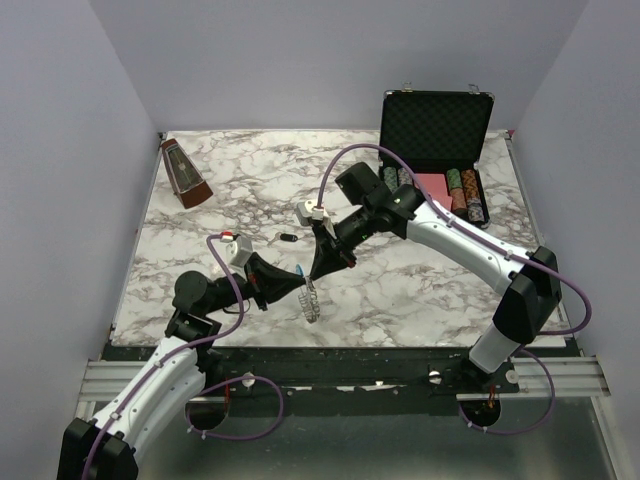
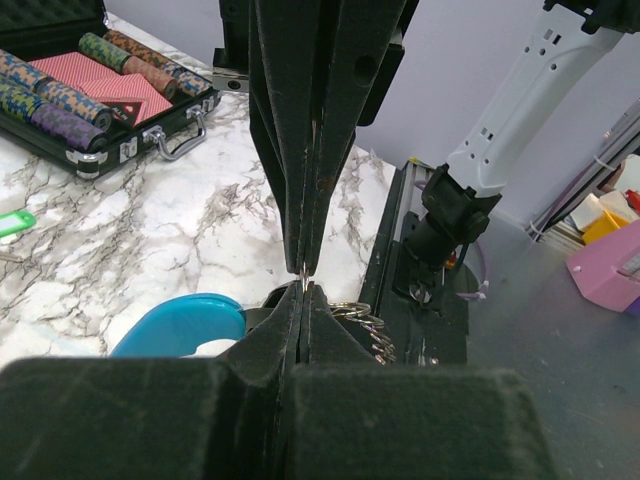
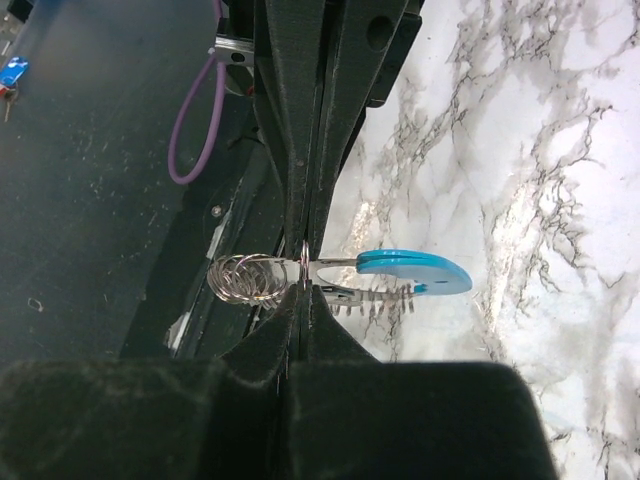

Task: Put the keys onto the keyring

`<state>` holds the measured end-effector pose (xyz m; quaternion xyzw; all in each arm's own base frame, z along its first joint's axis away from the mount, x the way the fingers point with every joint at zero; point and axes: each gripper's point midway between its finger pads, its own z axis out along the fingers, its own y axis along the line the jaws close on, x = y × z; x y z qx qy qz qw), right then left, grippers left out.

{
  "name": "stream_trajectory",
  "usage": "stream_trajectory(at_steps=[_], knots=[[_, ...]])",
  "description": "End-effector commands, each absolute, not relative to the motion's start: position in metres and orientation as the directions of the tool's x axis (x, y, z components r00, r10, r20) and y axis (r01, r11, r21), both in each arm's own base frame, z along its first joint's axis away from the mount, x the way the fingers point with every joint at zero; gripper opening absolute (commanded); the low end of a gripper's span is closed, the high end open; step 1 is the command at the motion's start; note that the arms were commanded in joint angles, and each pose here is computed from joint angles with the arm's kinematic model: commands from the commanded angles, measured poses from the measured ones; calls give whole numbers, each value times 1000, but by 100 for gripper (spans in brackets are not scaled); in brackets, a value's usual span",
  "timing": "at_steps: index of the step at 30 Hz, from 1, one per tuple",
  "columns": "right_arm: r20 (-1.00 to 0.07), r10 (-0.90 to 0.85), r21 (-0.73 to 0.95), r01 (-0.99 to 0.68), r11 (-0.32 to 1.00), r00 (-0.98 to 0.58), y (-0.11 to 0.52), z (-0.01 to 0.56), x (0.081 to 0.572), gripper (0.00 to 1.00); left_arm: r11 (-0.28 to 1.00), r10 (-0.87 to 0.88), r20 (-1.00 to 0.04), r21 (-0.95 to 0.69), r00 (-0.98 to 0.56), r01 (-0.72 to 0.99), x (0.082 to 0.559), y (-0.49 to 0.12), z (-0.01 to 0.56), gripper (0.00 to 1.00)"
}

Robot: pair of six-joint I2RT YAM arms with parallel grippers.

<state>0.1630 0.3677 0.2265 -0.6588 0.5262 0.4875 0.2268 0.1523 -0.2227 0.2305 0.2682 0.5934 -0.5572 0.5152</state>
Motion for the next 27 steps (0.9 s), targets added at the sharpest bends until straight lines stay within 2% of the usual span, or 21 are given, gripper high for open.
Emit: stream_trajectory(at_steps=[1,27], knots=[[-901,-431,151,-906,-395,38,368,228,157,1,194,-285,-909,-364,-303,911,147,-223,249,0],[-907,-373,-39,-918,-395,198,364,254,169,1,105,-270,-814,-555,-514,825,142,-227,253,0]])
